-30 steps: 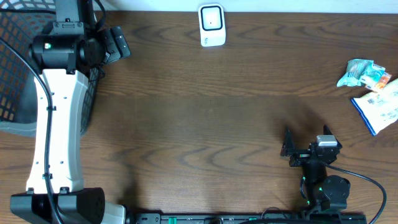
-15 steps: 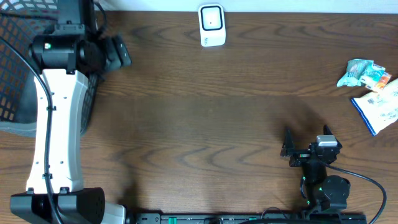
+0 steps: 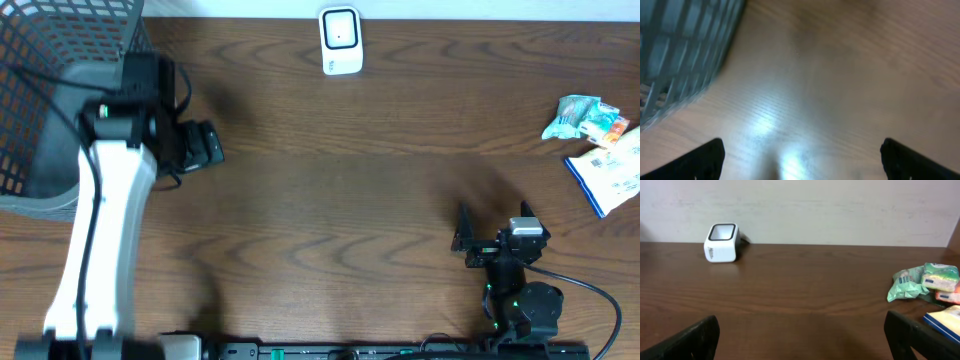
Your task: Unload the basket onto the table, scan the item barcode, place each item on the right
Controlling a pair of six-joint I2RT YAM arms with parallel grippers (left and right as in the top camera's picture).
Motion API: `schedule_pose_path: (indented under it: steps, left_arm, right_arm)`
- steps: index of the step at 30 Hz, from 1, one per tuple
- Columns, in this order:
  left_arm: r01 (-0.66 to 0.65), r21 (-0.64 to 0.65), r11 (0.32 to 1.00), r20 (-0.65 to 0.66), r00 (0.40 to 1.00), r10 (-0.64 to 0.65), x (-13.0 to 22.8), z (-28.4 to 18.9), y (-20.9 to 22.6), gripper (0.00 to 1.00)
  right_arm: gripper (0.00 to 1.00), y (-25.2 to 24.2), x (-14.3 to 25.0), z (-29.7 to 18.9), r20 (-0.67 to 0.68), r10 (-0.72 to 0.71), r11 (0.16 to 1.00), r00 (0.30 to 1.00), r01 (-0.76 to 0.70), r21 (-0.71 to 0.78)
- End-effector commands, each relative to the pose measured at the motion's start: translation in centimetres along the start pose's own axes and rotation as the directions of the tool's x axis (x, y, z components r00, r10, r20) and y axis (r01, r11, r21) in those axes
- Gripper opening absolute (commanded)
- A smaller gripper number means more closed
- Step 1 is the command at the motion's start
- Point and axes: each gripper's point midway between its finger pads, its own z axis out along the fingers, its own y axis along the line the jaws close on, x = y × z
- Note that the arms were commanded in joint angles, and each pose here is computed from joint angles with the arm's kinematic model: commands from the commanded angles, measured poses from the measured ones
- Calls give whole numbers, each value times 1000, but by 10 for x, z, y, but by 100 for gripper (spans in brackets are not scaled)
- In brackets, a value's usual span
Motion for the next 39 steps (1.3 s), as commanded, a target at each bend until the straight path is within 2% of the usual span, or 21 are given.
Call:
schedule_pose_path:
  steps: [1, 4, 8, 13, 20, 28, 39]
  left_arm:
    - [-146, 76, 986, 90, 986, 139, 18, -3, -5, 98]
    - [-220, 120, 968, 217, 957, 191, 33, -1, -7, 98]
    - [-233, 132, 963, 357, 918, 173, 51, -2, -1, 98]
    - [-250, 147, 957, 529, 837, 138, 73, -9, 7, 98]
    - [-271, 159, 949, 695, 713, 87, 98, -24, 16, 98]
    - [-269, 177, 947, 757, 652, 44, 101, -11, 16, 98]
    - [-289, 180, 940, 872, 489, -16, 84, 2, 11, 97]
  right_arm:
    - [99, -2, 0, 0, 2, 11, 1000, 1000, -11, 9]
    - [99, -2, 0, 0, 2, 11, 1000, 1000, -11, 9]
    - [99, -2, 0, 0, 2, 11, 1000, 1000, -11, 9]
    - [99, -2, 0, 0, 2, 11, 1000, 1000, -11, 9]
    - [99, -2, 0, 0, 2, 11, 1000, 1000, -11, 9]
    - [99, -2, 0, 0, 2, 11, 1000, 1000, -11, 9]
    - [99, -2, 0, 0, 2, 11, 1000, 1000, -11, 9]
